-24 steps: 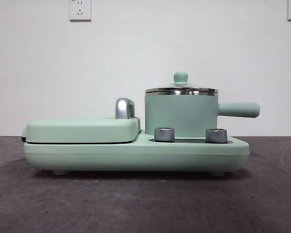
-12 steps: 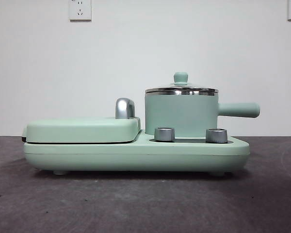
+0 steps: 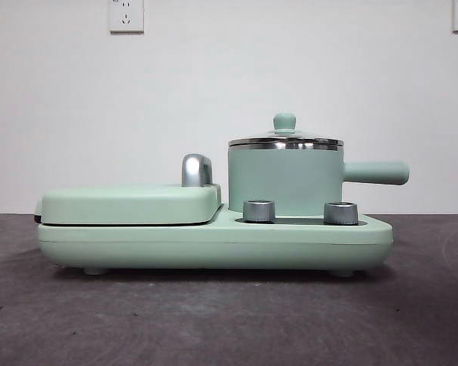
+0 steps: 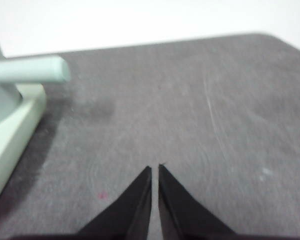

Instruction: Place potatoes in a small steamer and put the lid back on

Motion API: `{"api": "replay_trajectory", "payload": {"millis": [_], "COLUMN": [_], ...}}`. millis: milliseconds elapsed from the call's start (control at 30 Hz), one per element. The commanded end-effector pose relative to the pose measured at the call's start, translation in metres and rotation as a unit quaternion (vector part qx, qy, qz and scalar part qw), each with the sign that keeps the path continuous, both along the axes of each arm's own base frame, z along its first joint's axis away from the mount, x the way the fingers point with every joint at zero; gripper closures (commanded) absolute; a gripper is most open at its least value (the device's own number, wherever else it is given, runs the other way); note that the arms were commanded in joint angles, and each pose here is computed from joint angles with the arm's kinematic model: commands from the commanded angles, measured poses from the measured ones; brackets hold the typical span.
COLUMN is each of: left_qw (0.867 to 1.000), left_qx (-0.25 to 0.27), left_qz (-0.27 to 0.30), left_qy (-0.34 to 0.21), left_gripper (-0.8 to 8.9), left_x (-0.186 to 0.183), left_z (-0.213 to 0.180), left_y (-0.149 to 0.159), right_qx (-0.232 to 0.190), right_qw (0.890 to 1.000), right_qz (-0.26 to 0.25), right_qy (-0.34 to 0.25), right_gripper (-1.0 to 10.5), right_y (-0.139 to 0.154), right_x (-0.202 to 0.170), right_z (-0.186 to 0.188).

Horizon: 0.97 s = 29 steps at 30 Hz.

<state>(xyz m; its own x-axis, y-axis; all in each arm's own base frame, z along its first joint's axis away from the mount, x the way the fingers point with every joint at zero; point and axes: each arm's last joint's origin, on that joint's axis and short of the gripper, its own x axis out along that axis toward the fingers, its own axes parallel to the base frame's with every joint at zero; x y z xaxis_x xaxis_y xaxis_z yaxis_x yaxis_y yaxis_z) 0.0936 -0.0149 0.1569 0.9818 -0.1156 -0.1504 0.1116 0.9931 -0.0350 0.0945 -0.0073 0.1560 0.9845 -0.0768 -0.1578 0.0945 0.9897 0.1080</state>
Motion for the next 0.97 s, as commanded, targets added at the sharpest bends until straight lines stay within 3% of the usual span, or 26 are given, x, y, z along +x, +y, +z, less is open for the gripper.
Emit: {"api": "replay_trajectory", "payload": {"millis": [33,967], "left_qw": [1.0,1.0], "left_qx": [0.007,0.007], "left_qz": [0.0,0.0], "left_qy": [0.008,0.008], "left_gripper": [8.02,8.02], "left_x": [0.0009,0.0009], "left_z": [-0.0064,-0.0064], "left_y": [-0.0002,-0.0002], "right_qx": [-0.01,-0.011], "right_qw": [1.0,1.0], "right_qz": [0.005,0.006], "right_qy": [0.006,-0.005], "right_gripper": [9.3,9.3], "right_y": [0.0006,0.0008], "right_x": [0.0011,0.0015], "right_z": [-0.0058,-0.0037]}}
